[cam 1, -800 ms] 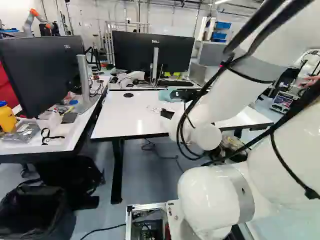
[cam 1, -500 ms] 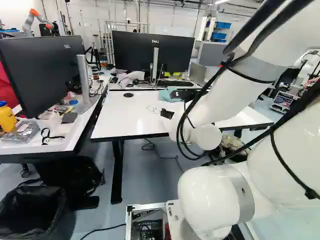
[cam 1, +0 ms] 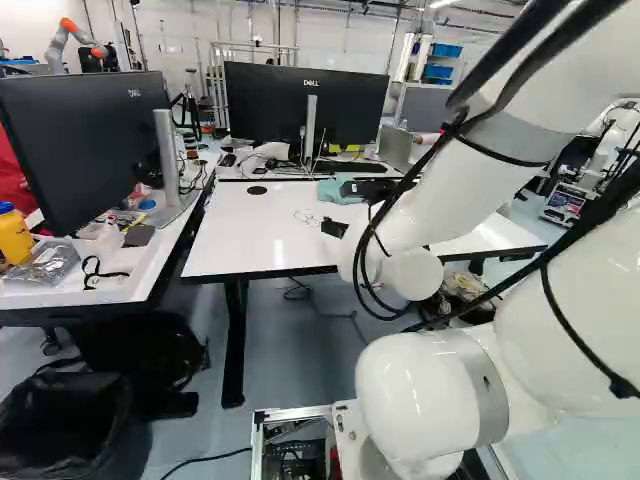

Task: Clean the table with the green towel

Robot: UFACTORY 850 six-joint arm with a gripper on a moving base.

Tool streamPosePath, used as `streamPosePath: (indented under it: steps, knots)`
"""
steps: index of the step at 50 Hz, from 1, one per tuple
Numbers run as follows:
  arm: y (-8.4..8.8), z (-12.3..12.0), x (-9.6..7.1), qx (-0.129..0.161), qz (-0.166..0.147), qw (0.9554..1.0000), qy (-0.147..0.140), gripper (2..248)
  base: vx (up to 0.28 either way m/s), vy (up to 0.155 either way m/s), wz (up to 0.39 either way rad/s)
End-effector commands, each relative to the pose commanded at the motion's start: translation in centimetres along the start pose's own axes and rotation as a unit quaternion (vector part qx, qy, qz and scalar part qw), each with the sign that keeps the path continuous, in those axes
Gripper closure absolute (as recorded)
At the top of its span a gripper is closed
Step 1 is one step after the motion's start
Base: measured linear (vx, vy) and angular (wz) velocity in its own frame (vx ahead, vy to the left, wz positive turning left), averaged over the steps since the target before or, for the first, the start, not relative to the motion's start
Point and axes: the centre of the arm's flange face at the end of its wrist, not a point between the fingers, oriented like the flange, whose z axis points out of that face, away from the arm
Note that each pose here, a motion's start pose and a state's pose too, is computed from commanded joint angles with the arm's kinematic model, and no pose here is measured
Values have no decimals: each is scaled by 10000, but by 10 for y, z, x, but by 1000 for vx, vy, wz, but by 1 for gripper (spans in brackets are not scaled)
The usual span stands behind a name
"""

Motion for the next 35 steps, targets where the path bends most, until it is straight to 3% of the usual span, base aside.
streamPosePath:
  steps: [35]
  knots:
    - [11,47,22,-160,57,9998,-84,3,0,0,0]
